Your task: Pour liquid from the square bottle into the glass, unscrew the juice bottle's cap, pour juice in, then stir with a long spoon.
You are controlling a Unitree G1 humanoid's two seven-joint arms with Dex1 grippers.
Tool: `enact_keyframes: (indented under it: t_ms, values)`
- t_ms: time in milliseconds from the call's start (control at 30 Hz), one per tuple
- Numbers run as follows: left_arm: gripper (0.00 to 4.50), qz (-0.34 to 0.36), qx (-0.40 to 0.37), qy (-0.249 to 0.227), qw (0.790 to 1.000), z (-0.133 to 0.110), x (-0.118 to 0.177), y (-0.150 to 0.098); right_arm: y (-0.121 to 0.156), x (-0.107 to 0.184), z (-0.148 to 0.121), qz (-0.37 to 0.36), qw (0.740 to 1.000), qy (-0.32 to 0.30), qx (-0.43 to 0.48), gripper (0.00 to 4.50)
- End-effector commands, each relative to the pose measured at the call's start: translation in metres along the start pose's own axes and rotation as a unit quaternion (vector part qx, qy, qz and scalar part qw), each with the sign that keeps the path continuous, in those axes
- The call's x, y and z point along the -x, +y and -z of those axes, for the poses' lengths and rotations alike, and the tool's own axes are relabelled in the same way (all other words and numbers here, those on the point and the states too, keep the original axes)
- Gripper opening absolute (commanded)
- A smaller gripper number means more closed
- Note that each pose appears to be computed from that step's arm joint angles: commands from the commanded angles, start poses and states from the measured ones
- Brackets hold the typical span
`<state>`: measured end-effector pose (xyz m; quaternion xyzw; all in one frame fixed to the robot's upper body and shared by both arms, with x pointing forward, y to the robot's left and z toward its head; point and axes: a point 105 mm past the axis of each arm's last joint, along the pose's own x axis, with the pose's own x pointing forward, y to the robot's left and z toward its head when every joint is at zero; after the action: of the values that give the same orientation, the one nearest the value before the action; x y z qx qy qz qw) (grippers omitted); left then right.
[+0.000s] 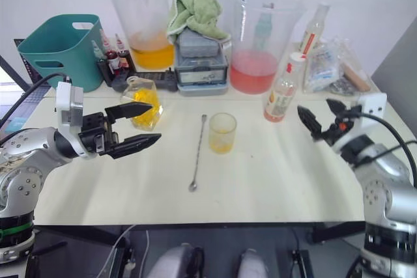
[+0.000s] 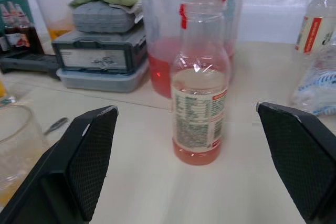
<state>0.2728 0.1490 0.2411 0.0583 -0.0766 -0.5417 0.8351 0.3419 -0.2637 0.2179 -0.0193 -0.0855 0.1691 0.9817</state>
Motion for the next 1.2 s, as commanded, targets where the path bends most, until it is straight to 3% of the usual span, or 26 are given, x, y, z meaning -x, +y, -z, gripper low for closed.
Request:
enact_keyframes:
  t_ms: [33,233,667,1033,1200]
  values:
    - [4.48,0.002,-0.016,-0.008,1.000,-0.010,0.000,-0.009,-0.009,-0.016,-0.014,0.002,0.999,-0.012,0.040,4.50]
    - [4.48,-0.027,-0.014,-0.005,1.000,-0.009,0.006,-0.006,-0.014,-0.066,-0.012,-0.009,1.000,-0.010,0.009,4.50]
    - [4.48,-0.063,-0.025,-0.001,0.998,-0.010,0.013,-0.021,-0.012,-0.104,-0.025,-0.024,0.999,-0.030,0.014,4.50]
    - [4.48,-0.072,-0.028,0.000,0.997,-0.008,0.015,-0.019,0.002,-0.123,-0.032,-0.042,0.998,-0.032,0.017,4.50]
    - [4.50,-0.075,-0.031,0.000,0.997,-0.007,0.013,-0.015,0.007,-0.126,-0.033,-0.058,0.998,-0.034,0.014,3.00]
